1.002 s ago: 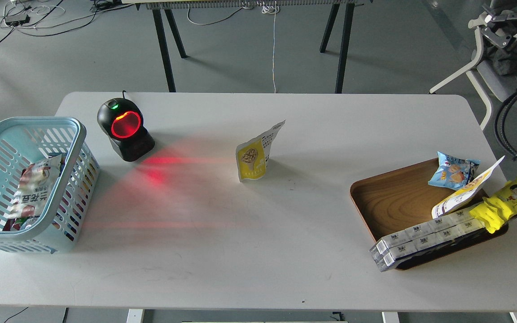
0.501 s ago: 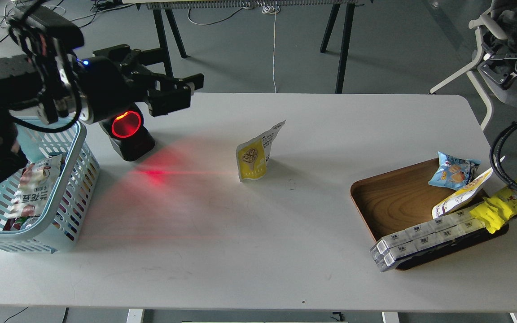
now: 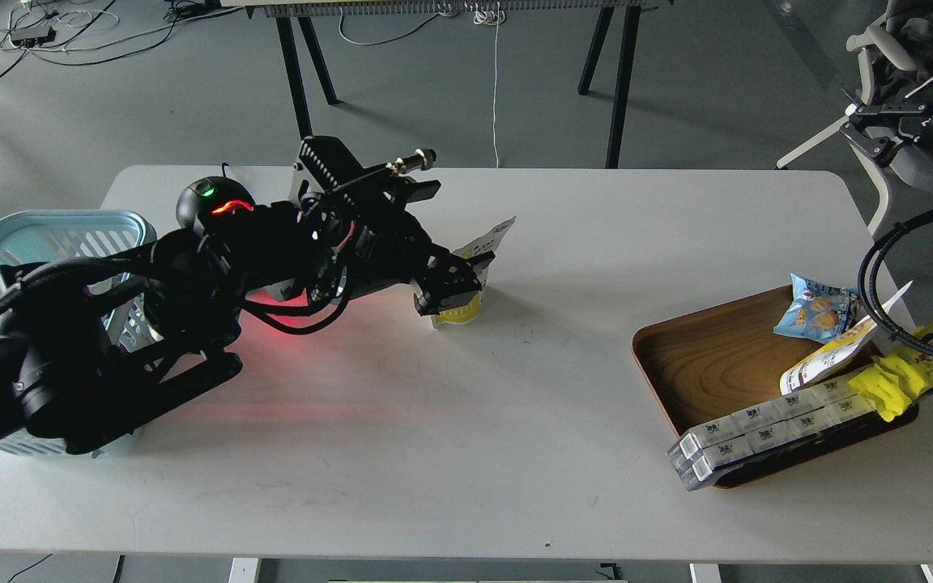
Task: Scan snack and place in basket
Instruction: 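Reach the left gripper to the yellow packet and grasp it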
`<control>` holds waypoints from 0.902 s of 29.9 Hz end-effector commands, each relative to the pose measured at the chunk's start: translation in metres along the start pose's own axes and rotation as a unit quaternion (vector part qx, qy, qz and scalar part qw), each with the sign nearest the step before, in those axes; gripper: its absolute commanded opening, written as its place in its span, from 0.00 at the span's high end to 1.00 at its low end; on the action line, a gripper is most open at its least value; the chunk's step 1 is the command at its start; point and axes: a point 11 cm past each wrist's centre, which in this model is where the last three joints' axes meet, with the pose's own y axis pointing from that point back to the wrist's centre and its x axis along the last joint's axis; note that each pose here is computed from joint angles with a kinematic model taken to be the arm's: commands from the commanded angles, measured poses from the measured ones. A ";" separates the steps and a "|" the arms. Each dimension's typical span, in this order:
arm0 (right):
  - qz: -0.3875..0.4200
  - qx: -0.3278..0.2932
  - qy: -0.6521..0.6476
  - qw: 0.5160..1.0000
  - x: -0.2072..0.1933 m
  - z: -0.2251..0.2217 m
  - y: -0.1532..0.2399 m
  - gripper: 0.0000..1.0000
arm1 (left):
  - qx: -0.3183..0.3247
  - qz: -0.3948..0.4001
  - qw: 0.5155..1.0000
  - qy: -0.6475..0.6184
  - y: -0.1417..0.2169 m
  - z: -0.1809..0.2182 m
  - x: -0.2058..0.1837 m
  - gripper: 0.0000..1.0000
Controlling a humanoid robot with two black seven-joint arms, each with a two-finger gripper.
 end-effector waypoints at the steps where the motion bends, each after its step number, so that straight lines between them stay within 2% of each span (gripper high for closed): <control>1: -0.007 -0.002 0.004 1.000 -0.006 0.000 -0.002 0.03 | -0.006 -0.007 1.000 0.014 -0.016 0.007 -0.004 0.01; 11: -0.005 0.000 0.004 1.000 -0.007 -0.003 -0.004 0.03 | 0.003 -0.031 0.998 0.046 -0.044 0.008 -0.018 0.02; 16: -0.007 -0.001 0.004 1.000 -0.009 -0.003 -0.004 0.03 | 0.017 -0.055 0.997 0.057 -0.053 -0.001 -0.033 0.06; 19: -0.007 -0.001 0.004 1.000 -0.009 -0.003 -0.004 0.03 | 0.021 -0.062 0.996 0.061 -0.055 -0.005 -0.038 0.18; 22: -0.007 -0.001 0.004 1.000 -0.008 -0.002 -0.004 0.03 | 0.025 -0.067 0.995 0.063 -0.055 -0.009 -0.042 0.45; 27: -0.006 -0.001 0.004 1.000 -0.008 -0.002 -0.004 0.03 | 0.031 -0.075 0.995 0.064 -0.054 -0.016 -0.048 0.64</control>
